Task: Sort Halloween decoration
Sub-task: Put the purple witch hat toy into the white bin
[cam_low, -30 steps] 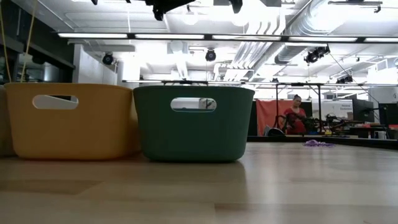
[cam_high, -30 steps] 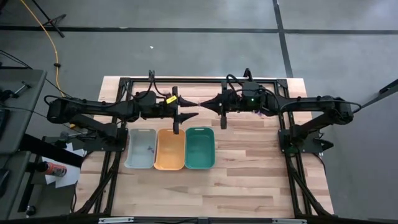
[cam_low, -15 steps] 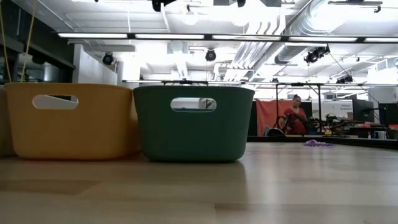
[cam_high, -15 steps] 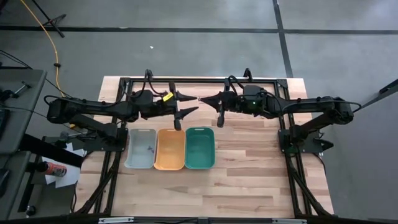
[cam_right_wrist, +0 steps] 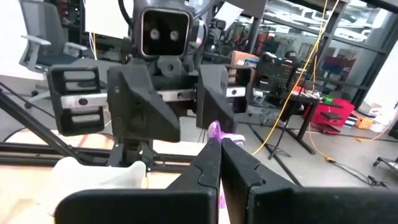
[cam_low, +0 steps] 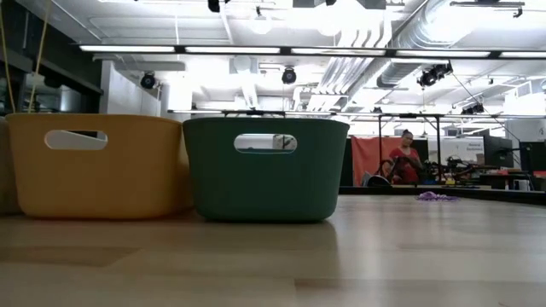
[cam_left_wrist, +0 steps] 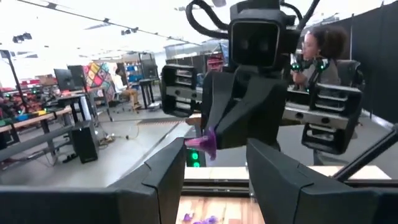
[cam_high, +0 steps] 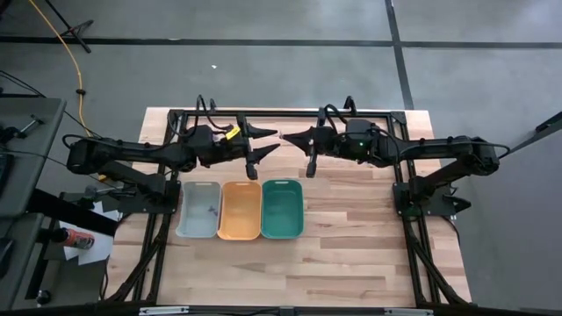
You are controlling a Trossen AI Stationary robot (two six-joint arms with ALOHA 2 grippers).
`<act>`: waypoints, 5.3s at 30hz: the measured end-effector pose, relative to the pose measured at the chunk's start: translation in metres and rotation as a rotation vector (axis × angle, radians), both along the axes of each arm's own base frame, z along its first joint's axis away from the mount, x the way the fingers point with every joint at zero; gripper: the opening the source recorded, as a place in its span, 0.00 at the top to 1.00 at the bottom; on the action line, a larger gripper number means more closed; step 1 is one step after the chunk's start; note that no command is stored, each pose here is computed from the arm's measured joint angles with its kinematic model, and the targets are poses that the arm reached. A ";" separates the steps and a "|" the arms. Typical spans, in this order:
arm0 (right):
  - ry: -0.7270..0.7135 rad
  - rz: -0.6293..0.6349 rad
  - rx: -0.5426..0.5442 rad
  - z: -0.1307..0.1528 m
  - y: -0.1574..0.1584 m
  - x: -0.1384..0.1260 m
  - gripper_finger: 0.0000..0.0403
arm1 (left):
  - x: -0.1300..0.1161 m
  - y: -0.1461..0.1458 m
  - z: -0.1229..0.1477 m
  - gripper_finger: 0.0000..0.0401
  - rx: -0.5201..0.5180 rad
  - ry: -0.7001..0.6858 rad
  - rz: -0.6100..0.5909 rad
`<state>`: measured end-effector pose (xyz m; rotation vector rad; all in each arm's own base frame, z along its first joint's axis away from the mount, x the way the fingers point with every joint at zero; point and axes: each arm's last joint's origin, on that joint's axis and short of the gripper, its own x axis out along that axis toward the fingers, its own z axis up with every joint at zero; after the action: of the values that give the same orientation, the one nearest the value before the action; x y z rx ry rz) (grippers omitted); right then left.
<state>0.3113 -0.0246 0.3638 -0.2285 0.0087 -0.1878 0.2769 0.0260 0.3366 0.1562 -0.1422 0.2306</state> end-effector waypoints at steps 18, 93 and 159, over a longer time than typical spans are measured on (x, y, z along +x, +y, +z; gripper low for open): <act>-0.025 -0.003 0.002 0.002 -0.001 0.000 1.00 | 0.006 0.006 -0.002 0.70 0.007 -0.036 0.026; 0.288 -0.469 0.080 -0.012 -0.039 -0.041 0.52 | -0.147 -0.084 -0.121 0.98 -0.845 1.346 0.312; 0.625 -0.992 0.836 -0.064 -0.093 -0.110 0.55 | -0.067 0.039 0.040 0.61 -0.330 0.131 0.030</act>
<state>0.2012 -0.1180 0.2996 0.5873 0.8187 -1.0635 0.2103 0.0652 0.3765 -0.1548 0.0295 0.2700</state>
